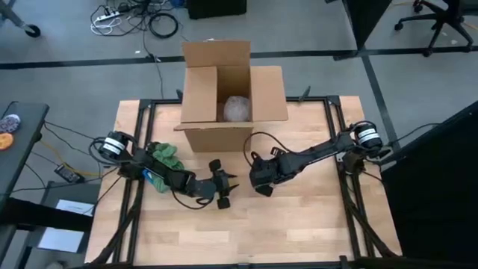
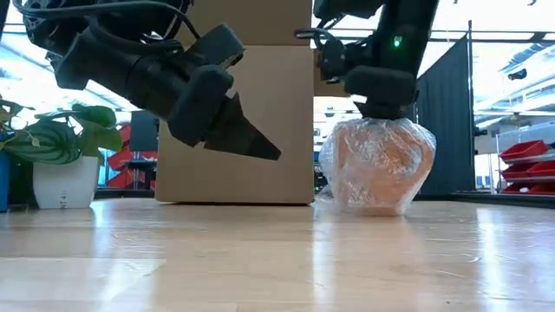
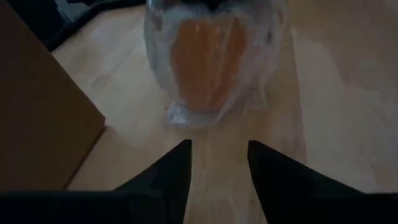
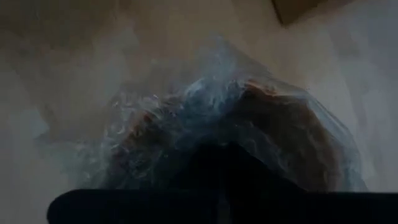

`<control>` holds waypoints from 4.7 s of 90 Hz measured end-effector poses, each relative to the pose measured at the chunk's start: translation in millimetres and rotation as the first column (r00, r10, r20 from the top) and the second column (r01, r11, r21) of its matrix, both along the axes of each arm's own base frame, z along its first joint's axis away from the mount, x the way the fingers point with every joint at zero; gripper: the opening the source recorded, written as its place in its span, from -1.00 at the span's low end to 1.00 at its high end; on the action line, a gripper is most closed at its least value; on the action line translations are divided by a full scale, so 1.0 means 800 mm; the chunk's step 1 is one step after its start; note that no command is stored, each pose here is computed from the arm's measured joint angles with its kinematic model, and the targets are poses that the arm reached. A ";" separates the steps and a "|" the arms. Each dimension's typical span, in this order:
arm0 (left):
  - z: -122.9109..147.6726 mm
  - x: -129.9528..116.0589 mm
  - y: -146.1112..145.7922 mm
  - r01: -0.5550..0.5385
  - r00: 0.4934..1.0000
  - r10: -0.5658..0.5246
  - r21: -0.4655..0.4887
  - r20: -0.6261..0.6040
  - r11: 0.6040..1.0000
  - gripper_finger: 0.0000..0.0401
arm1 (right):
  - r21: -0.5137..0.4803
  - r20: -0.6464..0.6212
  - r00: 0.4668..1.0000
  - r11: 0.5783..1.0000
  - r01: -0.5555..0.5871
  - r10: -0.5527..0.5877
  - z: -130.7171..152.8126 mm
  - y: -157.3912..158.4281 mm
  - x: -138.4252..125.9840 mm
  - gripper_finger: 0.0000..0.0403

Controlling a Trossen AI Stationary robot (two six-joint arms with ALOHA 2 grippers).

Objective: Wrap mug
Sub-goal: Wrap the orange mug with the bubble wrap, then put the wrapped orange mug into the brown cardboard box

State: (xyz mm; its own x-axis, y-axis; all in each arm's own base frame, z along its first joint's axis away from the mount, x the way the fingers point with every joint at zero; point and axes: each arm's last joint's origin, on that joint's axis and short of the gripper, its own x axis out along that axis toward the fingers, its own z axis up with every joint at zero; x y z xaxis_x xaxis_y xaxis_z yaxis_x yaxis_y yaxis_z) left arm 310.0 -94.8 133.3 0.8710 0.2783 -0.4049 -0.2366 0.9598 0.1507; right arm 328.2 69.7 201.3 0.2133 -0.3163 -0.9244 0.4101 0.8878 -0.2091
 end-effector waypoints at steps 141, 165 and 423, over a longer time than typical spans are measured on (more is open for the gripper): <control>-0.044 0.013 0.020 -0.116 0.993 0.116 -0.004 -0.022 0.993 -0.29 | -0.058 0.156 0.986 0.996 0.067 -0.057 0.034 0.006 -0.016 -1.00; -0.043 0.012 0.022 -0.171 0.985 0.171 0.024 0.003 0.985 -0.29 | -0.146 0.056 0.997 0.989 -0.035 0.044 -0.031 0.002 0.024 -1.00; -0.049 0.009 0.021 -0.188 0.982 0.187 -0.094 -0.023 0.978 -0.29 | 0.376 0.267 0.907 0.902 0.213 -0.325 0.000 -0.083 -0.069 0.08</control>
